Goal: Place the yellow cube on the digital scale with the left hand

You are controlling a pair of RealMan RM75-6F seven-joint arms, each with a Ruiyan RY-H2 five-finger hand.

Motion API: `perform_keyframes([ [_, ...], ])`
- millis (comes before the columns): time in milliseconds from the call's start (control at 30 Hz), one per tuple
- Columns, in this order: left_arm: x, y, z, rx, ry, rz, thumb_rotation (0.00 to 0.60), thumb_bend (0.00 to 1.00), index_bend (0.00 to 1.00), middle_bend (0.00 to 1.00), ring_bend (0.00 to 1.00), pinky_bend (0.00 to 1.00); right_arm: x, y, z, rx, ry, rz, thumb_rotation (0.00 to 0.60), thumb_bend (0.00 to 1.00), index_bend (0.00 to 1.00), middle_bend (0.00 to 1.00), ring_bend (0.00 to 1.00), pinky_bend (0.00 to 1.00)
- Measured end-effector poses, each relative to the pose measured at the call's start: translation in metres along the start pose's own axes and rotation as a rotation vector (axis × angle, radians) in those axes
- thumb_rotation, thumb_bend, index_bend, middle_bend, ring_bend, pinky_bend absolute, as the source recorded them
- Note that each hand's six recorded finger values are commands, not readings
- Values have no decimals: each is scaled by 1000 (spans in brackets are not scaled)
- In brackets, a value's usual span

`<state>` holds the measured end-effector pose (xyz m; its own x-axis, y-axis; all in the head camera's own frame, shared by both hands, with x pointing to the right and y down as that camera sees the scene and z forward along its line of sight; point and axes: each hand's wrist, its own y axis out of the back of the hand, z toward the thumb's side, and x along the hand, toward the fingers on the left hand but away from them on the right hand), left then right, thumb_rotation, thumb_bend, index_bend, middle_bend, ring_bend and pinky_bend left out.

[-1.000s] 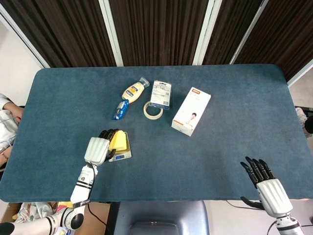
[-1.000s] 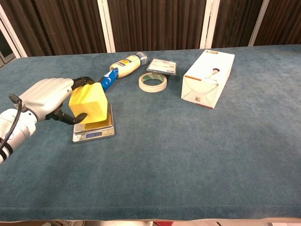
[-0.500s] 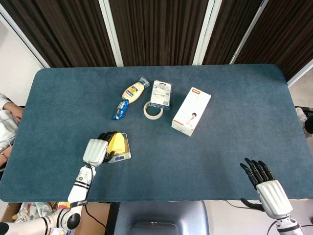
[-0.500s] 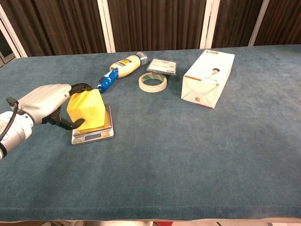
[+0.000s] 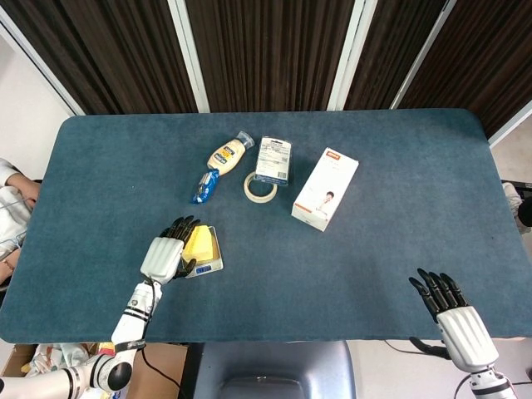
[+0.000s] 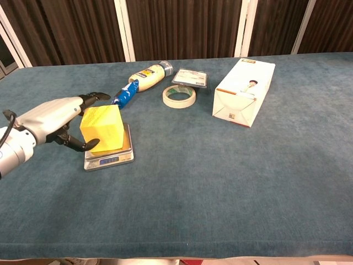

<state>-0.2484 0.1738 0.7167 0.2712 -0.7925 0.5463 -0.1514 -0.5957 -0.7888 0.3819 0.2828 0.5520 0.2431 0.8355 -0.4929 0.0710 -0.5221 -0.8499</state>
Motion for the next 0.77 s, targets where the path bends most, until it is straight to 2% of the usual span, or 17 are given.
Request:
perform_keyframes([
  [167,-13,22,2,-22,-37,50,600,347,0,0,0,163,0,-1,0,4,2,5,600,105,0,0,0,0],
  [300,-39,43,-7,-39,-80,87,600,353,0,0,0,118,2,0,-2,13,-14,4,600,105,0,0,0,0],
  [433,-85,60,-31,-44,-120,137,600,422,0,0,0,49,3,3,-4,15,-36,8,600,105,0,0,0,0],
  [567,-128,69,-67,-76,-89,205,600,421,1,0,0,17,2,8,-4,13,-40,-38,600,105,0,0,0,0],
  [767,-176,69,-116,-124,-46,149,600,421,0,0,0,15,2,2,-3,38,-50,-23,600,105,0,0,0,0],
])
